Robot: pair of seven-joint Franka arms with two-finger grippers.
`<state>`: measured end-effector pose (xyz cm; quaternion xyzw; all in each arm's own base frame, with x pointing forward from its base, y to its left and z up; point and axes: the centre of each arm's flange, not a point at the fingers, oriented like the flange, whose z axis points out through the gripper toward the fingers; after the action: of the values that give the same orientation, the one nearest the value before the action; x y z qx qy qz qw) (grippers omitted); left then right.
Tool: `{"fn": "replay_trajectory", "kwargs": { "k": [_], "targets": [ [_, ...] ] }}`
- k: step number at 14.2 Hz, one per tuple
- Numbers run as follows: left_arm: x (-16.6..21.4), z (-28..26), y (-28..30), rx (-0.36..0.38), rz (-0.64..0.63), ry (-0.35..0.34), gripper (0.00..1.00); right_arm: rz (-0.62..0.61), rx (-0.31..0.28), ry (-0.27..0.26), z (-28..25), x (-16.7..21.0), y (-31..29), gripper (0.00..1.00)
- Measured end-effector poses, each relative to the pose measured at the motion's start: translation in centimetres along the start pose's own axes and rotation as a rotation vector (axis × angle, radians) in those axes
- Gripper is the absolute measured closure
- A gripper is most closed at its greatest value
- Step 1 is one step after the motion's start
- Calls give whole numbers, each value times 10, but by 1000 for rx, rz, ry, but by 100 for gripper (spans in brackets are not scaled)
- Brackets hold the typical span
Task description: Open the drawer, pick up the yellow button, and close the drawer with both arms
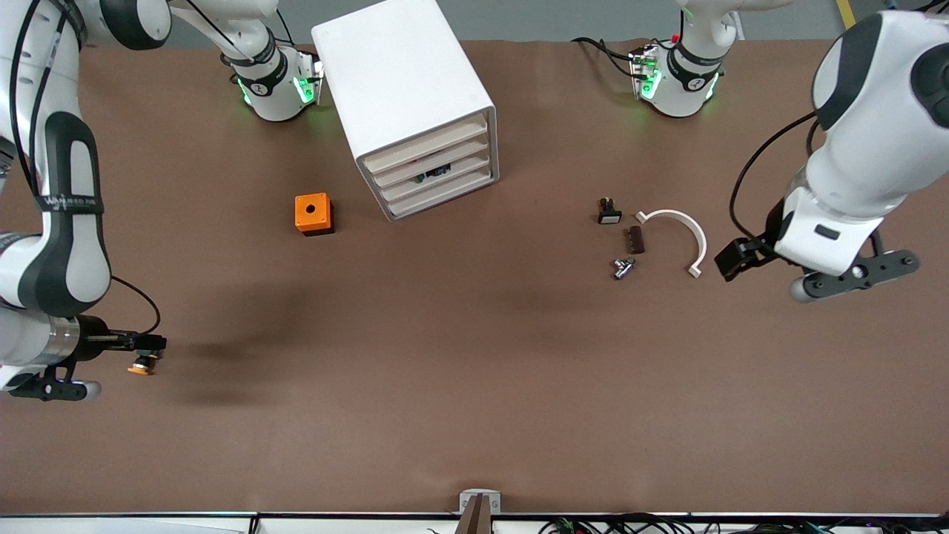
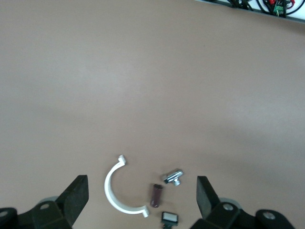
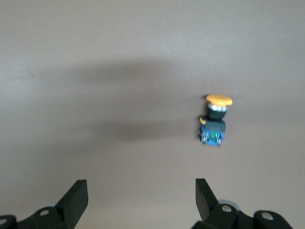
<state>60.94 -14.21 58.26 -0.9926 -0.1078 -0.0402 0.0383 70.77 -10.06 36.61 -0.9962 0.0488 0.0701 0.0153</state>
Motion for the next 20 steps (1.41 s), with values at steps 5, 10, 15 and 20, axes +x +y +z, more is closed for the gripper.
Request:
{"fn": "replay_trajectory", "kwargs": {
  "k": [5, 10, 15, 20],
  "targets": [
    [-15, -24, -11, 23, 29, -11, 0, 3, 10, 10, -101, -47, -21, 0],
    [-24, -35, -13, 26, 43, -22, 0, 3, 10, 49, -165, -84, -21, 0],
    [-33, -63, -54, 4, 147, -14, 0, 14, 9, 29, -161, -86, -14, 0],
    [-50, -73, -98, -4, 225, -55, 0, 10, 9, 27, -191, -98, -16, 0]
  ]
}}
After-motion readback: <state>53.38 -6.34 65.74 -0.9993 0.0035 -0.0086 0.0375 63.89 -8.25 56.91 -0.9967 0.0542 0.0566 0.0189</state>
